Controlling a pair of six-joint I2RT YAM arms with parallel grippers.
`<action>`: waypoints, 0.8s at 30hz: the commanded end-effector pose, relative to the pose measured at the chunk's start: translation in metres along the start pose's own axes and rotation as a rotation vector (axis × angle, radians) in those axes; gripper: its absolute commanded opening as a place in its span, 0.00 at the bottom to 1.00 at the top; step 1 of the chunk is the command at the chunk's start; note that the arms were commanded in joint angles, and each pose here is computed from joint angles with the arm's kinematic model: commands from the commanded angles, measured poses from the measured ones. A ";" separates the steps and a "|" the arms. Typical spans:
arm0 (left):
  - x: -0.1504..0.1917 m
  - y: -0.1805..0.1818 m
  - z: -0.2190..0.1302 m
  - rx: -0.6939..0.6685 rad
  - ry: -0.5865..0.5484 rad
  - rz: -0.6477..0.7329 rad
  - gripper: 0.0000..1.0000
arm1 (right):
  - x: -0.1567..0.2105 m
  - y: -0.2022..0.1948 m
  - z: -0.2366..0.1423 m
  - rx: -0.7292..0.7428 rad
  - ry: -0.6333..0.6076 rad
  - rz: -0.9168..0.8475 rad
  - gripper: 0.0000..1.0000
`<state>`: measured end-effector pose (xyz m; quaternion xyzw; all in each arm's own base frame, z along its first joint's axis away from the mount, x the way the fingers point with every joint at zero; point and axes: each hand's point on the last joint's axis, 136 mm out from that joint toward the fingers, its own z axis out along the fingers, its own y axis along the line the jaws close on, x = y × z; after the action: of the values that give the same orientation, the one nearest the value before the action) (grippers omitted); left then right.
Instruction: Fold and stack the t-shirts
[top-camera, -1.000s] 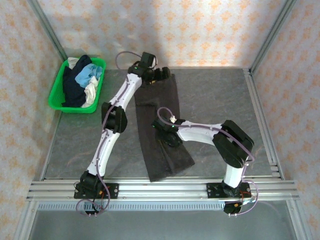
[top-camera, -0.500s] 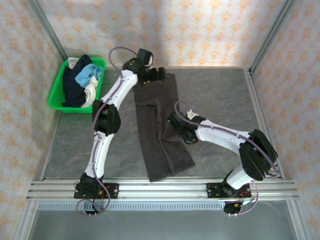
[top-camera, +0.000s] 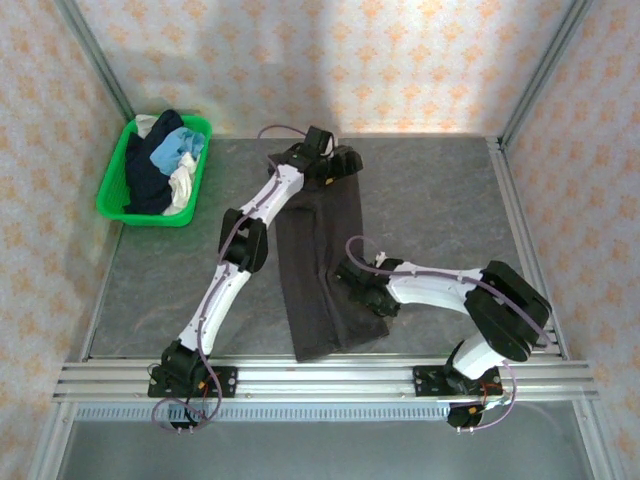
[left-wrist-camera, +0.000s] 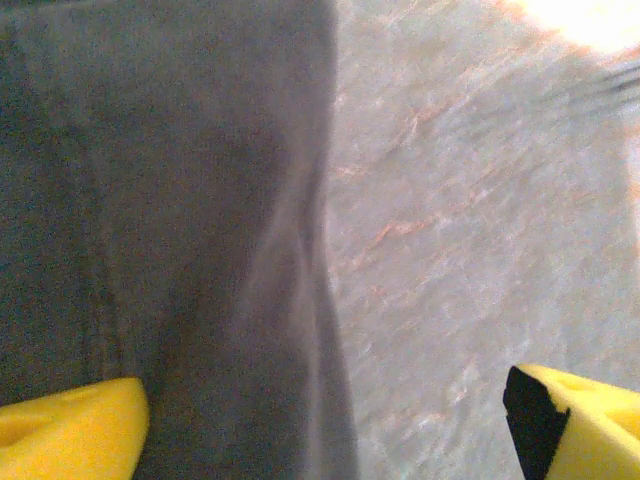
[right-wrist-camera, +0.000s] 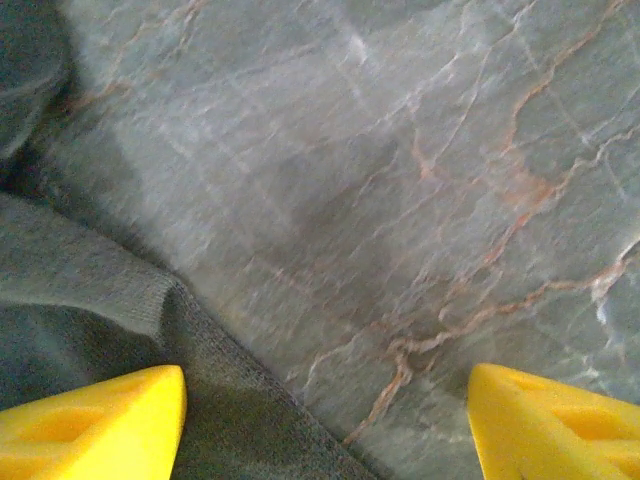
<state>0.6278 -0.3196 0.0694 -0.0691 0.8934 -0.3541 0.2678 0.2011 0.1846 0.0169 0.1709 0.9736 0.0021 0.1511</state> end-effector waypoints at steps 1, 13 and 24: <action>0.022 0.023 0.028 0.015 0.051 -0.074 0.95 | 0.019 0.004 -0.005 -0.013 0.044 0.046 0.74; -0.015 -0.013 -0.027 -0.007 -0.004 0.012 1.00 | 0.029 -0.021 -0.036 -0.008 -0.021 0.044 0.74; -0.005 -0.034 -0.209 -0.311 -0.025 0.161 1.00 | 0.017 -0.017 -0.056 -0.103 -0.006 -0.077 0.76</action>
<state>0.5570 -0.2535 0.1734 -0.0570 0.9311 -0.2446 0.2646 0.1671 0.1837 0.0597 0.1518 0.9724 0.0504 0.1702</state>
